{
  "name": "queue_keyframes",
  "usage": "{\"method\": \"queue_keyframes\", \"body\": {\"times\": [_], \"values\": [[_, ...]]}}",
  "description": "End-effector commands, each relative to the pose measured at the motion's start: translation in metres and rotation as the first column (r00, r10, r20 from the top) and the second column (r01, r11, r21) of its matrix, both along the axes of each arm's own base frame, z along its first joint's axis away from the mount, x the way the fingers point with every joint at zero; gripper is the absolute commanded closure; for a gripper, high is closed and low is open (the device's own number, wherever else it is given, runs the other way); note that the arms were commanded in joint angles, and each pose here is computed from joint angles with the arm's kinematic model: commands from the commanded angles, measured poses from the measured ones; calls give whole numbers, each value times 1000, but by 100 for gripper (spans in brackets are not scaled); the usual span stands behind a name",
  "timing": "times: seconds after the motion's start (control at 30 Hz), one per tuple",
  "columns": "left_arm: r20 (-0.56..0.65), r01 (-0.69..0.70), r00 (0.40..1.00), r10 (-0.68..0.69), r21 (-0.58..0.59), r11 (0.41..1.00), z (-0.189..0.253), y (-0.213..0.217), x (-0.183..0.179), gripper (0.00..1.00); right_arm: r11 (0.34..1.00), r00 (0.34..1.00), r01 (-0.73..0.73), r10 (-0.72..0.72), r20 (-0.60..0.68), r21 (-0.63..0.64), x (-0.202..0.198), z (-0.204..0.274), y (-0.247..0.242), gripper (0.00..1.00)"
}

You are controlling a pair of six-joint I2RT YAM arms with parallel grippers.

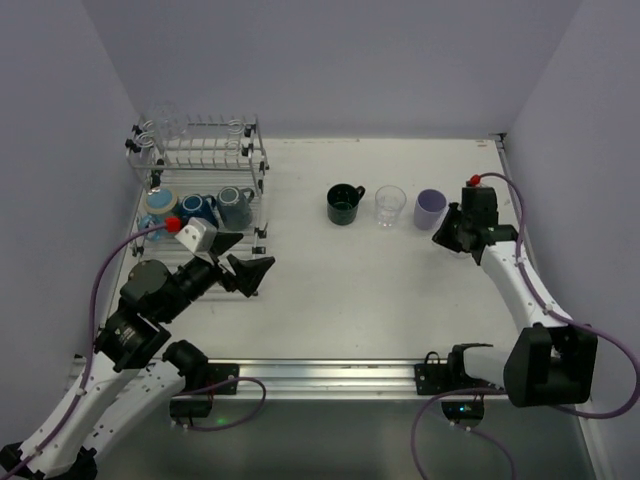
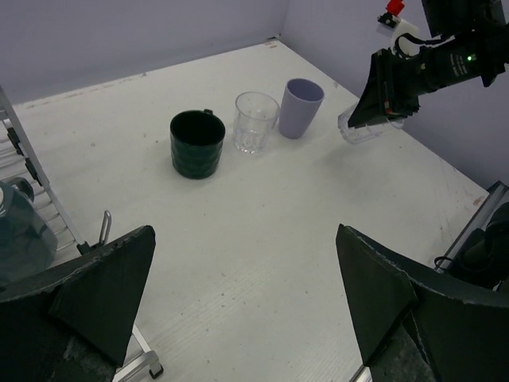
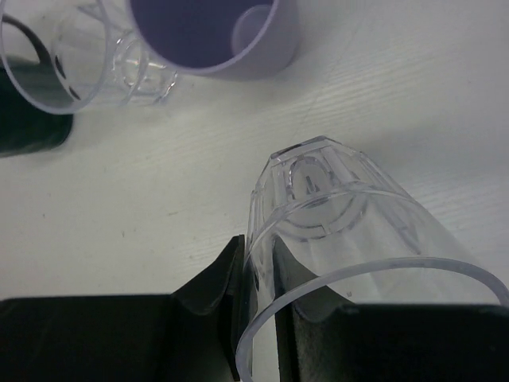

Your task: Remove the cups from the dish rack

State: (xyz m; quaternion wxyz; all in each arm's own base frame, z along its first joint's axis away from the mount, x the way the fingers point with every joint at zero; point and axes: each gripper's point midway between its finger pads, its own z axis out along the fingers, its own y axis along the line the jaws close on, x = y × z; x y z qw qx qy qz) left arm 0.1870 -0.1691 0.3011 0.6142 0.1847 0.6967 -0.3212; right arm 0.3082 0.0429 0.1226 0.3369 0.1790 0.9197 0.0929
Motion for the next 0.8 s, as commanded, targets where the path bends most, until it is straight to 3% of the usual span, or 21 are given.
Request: {"method": "queue_keyframes", "body": {"times": [0.0,0.17,0.23,0.27,0.33,0.77], "values": [[38,22,999,-23,17,1000,-2,1,-6,0,1000,997,4,-6,83,20,23,40,-6,100],[50,24,998,-24,13,1000,2,3,-9,0,998,982,-69,68,175,-2,41,108,18,100],[48,-20,999,20,13,1000,2,9,-6,0,992,989,-117,120,85,-45,44,101,27,100],[50,-34,998,34,14,999,2,12,-5,0,991,987,-103,112,116,-84,55,121,25,100],[43,-72,997,72,19,997,1,17,-2,0,981,989,-140,145,24,-136,61,107,32,100],[27,-115,993,114,28,993,-1,21,5,0,910,952,-304,285,-108,-282,122,111,97,100]]}}
